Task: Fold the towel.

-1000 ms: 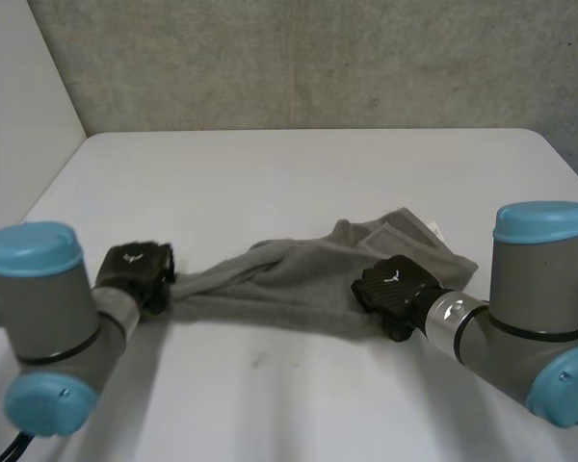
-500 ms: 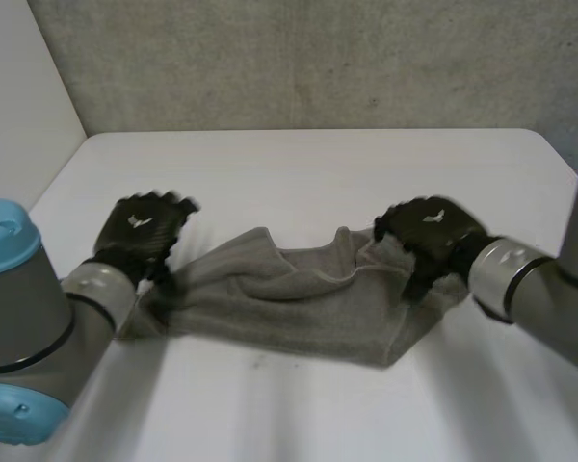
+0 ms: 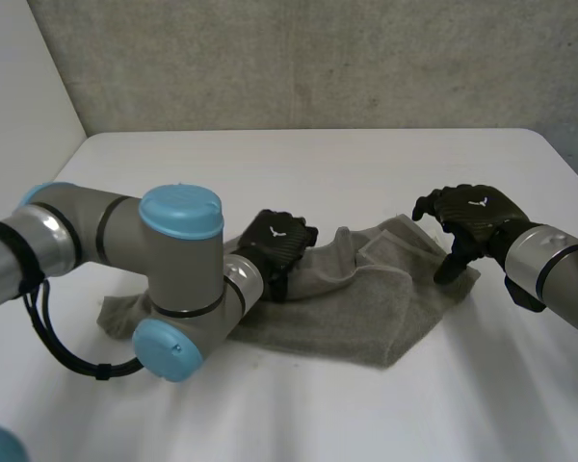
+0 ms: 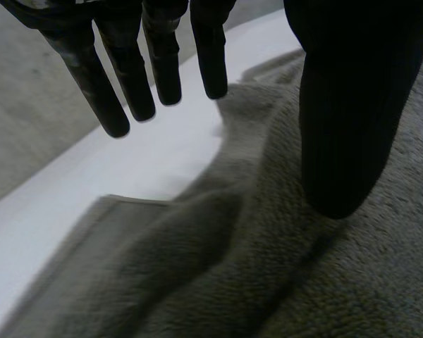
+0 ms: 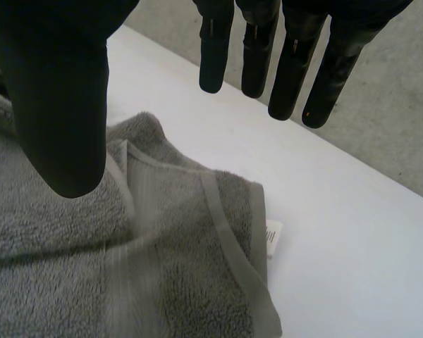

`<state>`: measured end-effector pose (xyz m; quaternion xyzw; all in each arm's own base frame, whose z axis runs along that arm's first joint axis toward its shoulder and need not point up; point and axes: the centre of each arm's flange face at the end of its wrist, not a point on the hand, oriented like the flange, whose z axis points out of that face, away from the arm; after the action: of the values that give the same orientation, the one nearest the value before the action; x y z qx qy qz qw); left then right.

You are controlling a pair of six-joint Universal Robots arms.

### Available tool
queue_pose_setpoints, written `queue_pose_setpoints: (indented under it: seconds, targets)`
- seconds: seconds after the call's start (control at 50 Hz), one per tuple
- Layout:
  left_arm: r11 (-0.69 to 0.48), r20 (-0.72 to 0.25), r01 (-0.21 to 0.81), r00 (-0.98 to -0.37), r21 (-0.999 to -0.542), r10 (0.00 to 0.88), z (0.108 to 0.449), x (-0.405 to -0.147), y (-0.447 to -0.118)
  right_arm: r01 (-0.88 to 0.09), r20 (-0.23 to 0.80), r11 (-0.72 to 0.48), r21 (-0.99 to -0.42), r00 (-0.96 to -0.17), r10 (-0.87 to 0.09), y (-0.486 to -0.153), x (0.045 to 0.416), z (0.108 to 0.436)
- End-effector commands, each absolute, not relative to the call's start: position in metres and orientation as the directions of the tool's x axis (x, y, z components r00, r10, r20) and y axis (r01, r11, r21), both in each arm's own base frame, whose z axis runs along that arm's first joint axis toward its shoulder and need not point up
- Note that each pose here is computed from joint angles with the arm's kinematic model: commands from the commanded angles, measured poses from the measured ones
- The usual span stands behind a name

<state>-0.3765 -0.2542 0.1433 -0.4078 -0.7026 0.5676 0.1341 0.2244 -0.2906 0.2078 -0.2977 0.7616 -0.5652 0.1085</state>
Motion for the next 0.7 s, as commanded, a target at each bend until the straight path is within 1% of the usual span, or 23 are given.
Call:
queue_pose_setpoints:
  seconds: [0.02,0.08,0.2,0.24,0.28,0.34,0.38,0.4,0.44,0.46,0.48,0.5,0.52,0.54,0.56,0.58,0.6,0.62,0.66,0.68,0.7]
  targets:
    - [0.034,-0.238,0.421,-0.576,-0.906,0.782,0.128,-0.382,-0.251,-0.389,0.216,0.179,-0.904,-0.776,-0.592,-0.292,0.224,0.197]
    - [0.032,-0.236,0.412,-0.582,-0.910,0.778,0.132,-0.382,-0.251,-0.408,0.232,0.179,-0.895,-0.769,-0.595,-0.295,0.224,0.192]
    - [-0.009,-0.254,0.383,-0.594,-0.924,0.763,0.158,-0.380,-0.249,-0.412,0.248,0.161,-0.897,-0.769,-0.589,-0.304,0.223,0.194]
    - [-0.011,-0.259,0.386,-0.599,-0.923,0.757,0.162,-0.377,-0.247,-0.412,0.254,0.151,-0.899,-0.770,-0.585,-0.309,0.223,0.197]
    - [-0.001,-0.271,0.397,-0.626,-0.918,0.731,0.171,-0.366,-0.246,-0.408,0.266,0.124,-0.905,-0.768,-0.582,-0.318,0.226,0.204]
    - [0.005,-0.278,0.401,-0.644,-0.916,0.713,0.176,-0.359,-0.243,-0.409,0.273,0.109,-0.906,-0.762,-0.587,-0.322,0.228,0.208]
    - [0.018,-0.289,0.413,-0.668,-0.911,0.686,0.184,-0.345,-0.234,-0.425,0.288,0.076,-0.902,-0.723,-0.629,-0.329,0.236,0.212]
    - [0.018,-0.289,0.413,-0.668,-0.911,0.686,0.184,-0.345,-0.234,-0.425,0.288,0.076,-0.902,-0.722,-0.629,-0.329,0.236,0.212]
    - [0.027,-0.292,0.413,-0.686,-0.910,0.666,0.192,-0.328,-0.228,-0.449,0.295,0.039,-0.893,-0.648,-0.703,-0.332,0.245,0.211]
    - [0.027,-0.292,0.413,-0.687,-0.910,0.666,0.192,-0.328,-0.228,-0.449,0.295,0.039,-0.893,-0.647,-0.703,-0.332,0.245,0.211]
    - [0.031,-0.296,0.416,-0.695,-0.909,0.656,0.194,-0.320,-0.226,-0.461,0.303,0.020,-0.887,-0.615,-0.728,-0.334,0.248,0.211]
    - [0.031,-0.296,0.416,-0.695,-0.909,0.655,0.194,-0.320,-0.226,-0.470,0.303,0.010,-0.883,-0.585,-0.752,-0.335,0.251,0.209]
    - [0.030,-0.306,0.423,-0.699,-0.906,0.646,0.197,-0.312,-0.223,-0.470,0.303,0.010,-0.883,-0.585,-0.753,-0.335,0.251,0.209]
    - [0.019,-0.319,0.430,-0.698,-0.903,0.641,0.200,-0.306,-0.219,-0.477,0.298,0.008,-0.879,-0.563,-0.771,-0.336,0.253,0.206]
    - [0.019,-0.319,0.430,-0.698,-0.903,0.641,0.200,-0.306,-0.218,-0.488,0.291,0.017,-0.873,-0.548,-0.785,-0.336,0.255,0.202]
    - [0.005,-0.335,0.438,-0.696,-0.899,0.635,0.203,-0.301,-0.214,-0.488,0.291,0.017,-0.873,-0.547,-0.785,-0.336,0.255,0.202]
    - [-0.008,-0.353,0.447,-0.696,-0.894,0.625,0.205,-0.295,-0.211,-0.497,0.283,0.023,-0.867,-0.531,-0.799,-0.334,0.259,0.197]
    - [-0.008,-0.354,0.447,-0.696,-0.894,0.625,0.205,-0.295,-0.211,-0.498,0.283,0.023,-0.867,-0.530,-0.799,-0.334,0.259,0.197]
    - [-0.027,-0.384,0.468,-0.691,-0.883,0.613,0.206,-0.285,-0.204,-0.512,0.277,0.012,-0.859,-0.484,-0.830,-0.323,0.272,0.189]
    - [-0.027,-0.385,0.468,-0.691,-0.883,0.613,0.206,-0.285,-0.204,-0.513,0.277,0.012,-0.859,-0.484,-0.830,-0.323,0.272,0.189]
    - [-0.037,-0.397,0.475,-0.688,-0.879,0.607,0.207,-0.281,-0.200,-0.517,0.282,-0.003,-0.856,-0.462,-0.841,-0.318,0.279,0.187]
